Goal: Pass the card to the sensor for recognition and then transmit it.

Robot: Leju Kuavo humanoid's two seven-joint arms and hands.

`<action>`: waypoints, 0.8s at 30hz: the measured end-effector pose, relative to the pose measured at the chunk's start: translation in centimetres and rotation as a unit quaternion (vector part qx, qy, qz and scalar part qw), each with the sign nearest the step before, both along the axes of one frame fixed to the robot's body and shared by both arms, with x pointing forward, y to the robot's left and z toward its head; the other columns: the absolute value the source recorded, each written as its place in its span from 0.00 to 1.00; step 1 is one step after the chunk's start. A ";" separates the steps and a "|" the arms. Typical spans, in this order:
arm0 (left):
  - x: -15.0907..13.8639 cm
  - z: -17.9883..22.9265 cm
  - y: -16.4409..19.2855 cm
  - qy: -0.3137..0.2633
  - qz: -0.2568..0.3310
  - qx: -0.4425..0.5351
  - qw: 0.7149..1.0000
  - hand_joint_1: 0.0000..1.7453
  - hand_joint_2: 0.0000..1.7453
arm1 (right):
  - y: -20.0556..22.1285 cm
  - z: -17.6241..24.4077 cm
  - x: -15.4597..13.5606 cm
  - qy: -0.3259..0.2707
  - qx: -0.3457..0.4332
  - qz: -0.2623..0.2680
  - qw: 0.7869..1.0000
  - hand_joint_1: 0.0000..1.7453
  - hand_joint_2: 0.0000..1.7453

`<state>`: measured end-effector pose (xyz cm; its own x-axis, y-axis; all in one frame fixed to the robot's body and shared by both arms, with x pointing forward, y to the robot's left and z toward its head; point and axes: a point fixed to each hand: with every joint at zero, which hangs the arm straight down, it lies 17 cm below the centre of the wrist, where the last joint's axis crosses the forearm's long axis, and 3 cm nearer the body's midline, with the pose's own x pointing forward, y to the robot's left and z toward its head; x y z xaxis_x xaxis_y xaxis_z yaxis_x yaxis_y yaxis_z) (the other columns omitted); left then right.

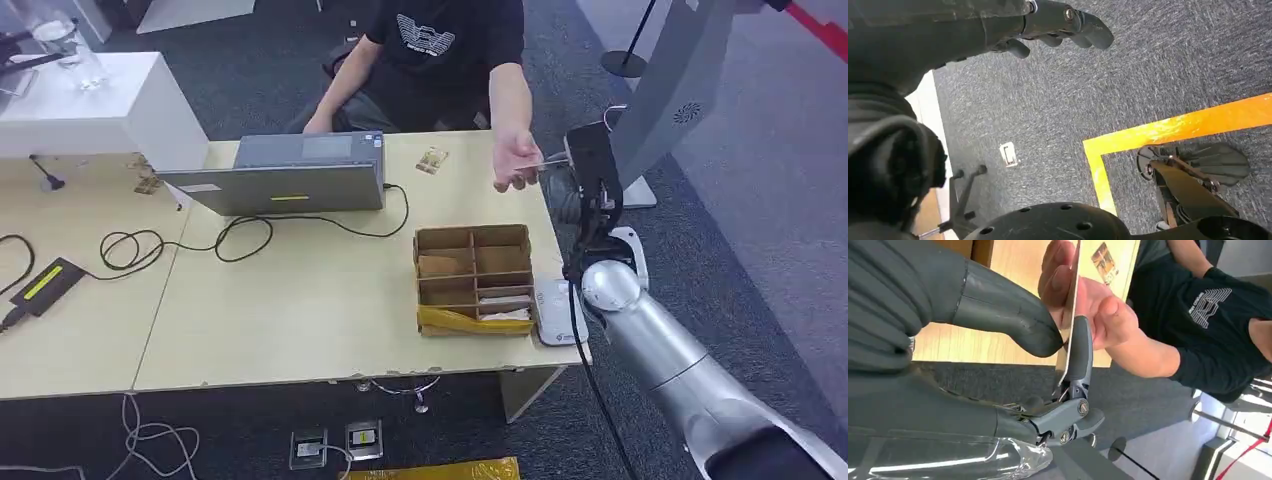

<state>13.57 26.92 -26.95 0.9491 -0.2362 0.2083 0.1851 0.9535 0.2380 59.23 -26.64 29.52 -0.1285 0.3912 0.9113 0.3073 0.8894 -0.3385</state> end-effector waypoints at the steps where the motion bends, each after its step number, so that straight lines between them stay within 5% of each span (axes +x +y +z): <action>1: 0.0 0.0 0.0 0.001 -0.002 0.001 1.000 0.00 0.00 | 0.0 -0.1 0.0 0.001 -0.003 -0.002 1.000 1.00 1.00; 2: -0.1 0.0 0.0 0.003 -0.002 0.001 1.000 0.00 0.00 | -0.1 -0.3 -0.1 0.003 -0.007 -0.004 1.000 0.98 1.00; 3: -0.1 0.0 0.0 0.004 -0.003 0.002 1.000 0.00 0.00 | -0.3 -0.5 -0.1 0.006 -0.011 -0.007 1.000 0.63 1.00; 4: -0.2 0.0 0.0 0.005 -0.004 0.002 1.000 0.00 0.00 | -0.4 -0.7 -0.2 0.009 -0.013 -0.010 1.000 0.03 1.00; 24: -0.4 -0.1 -0.2 0.007 -0.010 0.001 1.000 0.00 0.00 | -3.3 -2.4 -1.1 0.028 -0.041 -0.049 0.998 0.00 1.00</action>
